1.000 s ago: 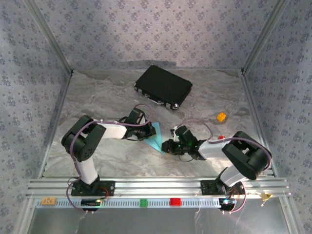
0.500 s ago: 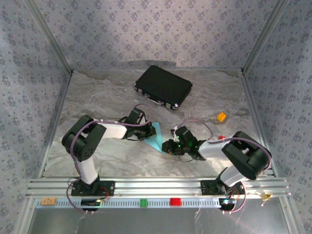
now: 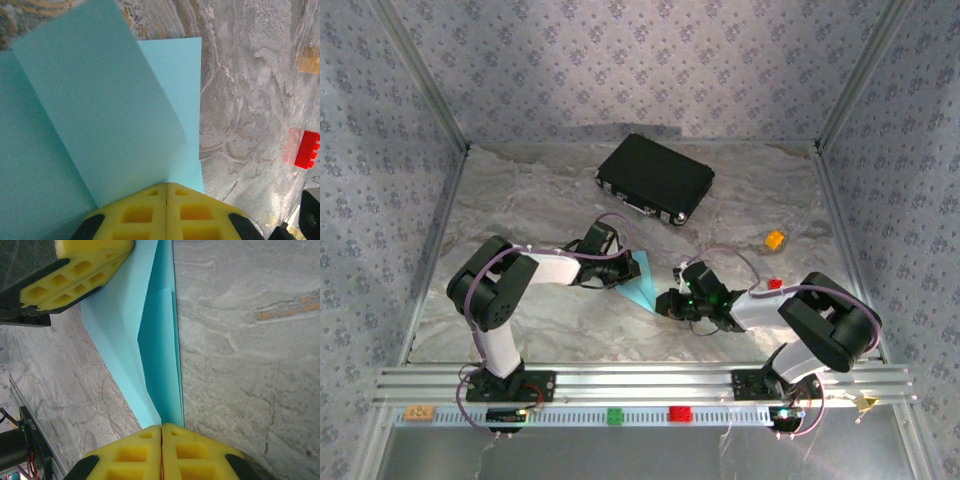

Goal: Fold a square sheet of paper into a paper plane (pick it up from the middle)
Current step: Fourth fold the wing at the center of the table.

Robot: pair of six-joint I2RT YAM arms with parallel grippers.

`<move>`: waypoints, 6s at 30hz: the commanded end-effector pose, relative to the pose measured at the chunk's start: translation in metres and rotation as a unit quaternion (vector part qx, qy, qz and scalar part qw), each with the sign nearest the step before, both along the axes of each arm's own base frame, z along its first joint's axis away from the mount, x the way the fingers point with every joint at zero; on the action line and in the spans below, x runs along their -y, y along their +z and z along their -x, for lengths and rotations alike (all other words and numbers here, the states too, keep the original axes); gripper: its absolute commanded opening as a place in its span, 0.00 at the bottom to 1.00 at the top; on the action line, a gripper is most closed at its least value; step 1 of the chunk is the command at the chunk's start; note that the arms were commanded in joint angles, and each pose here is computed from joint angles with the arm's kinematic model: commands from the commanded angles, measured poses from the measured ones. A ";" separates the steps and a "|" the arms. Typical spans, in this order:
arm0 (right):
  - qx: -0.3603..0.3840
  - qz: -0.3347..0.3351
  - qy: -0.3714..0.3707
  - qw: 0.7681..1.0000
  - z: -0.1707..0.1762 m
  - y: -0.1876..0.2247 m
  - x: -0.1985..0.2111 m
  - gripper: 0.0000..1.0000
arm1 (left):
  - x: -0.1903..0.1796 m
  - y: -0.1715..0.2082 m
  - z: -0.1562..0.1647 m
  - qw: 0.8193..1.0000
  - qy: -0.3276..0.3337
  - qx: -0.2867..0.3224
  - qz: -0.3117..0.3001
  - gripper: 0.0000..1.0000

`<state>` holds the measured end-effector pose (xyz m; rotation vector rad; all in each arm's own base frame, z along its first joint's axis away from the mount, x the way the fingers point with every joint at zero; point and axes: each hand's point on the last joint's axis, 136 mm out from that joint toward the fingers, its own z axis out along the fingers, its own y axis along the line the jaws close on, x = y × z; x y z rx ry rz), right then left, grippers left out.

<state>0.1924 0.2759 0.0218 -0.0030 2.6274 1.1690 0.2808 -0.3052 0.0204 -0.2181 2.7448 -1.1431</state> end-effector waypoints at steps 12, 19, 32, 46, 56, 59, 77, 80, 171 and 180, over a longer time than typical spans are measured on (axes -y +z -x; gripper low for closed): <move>-0.070 0.055 0.009 0.996 0.035 -0.031 0.028 0.05 | -0.006 -0.016 0.007 0.999 -0.002 -0.020 -0.024 0.05; -0.057 0.047 -0.003 0.997 0.028 -0.018 0.027 0.12 | -0.005 -0.016 0.008 1.000 -0.004 -0.020 -0.023 0.05; 0.033 0.000 0.051 0.998 -0.014 0.058 -0.013 0.04 | -0.005 -0.016 0.010 0.999 -0.007 -0.020 -0.025 0.05; -0.006 0.056 0.095 0.994 -0.025 0.022 -0.050 0.00 | -0.005 -0.017 0.010 0.999 -0.008 -0.021 -0.024 0.05; -0.040 0.066 0.065 0.995 -0.018 -0.010 -0.031 0.00 | -0.005 -0.018 0.010 0.999 -0.008 -0.021 -0.026 0.05; -0.048 0.056 0.057 0.996 -0.013 -0.016 -0.027 0.00 | -0.006 -0.019 0.011 0.999 -0.008 -0.023 -0.029 0.05; -0.002 0.030 0.082 0.996 -0.013 0.024 -0.034 0.03 | -0.008 -0.020 0.011 0.999 -0.007 -0.024 -0.034 0.04; -0.006 0.033 0.093 0.995 -0.010 0.025 -0.036 0.03 | -0.008 -0.020 0.011 0.999 -0.008 -0.024 -0.034 0.04; -0.130 0.041 -0.030 0.990 -0.008 -0.052 0.002 0.00 | 0.014 0.012 0.027 0.999 -0.042 -0.008 -0.012 0.04; -0.131 0.053 -0.026 0.990 -0.004 -0.054 0.004 0.00 | -0.001 -0.017 0.021 0.998 -0.025 -0.026 -0.053 0.03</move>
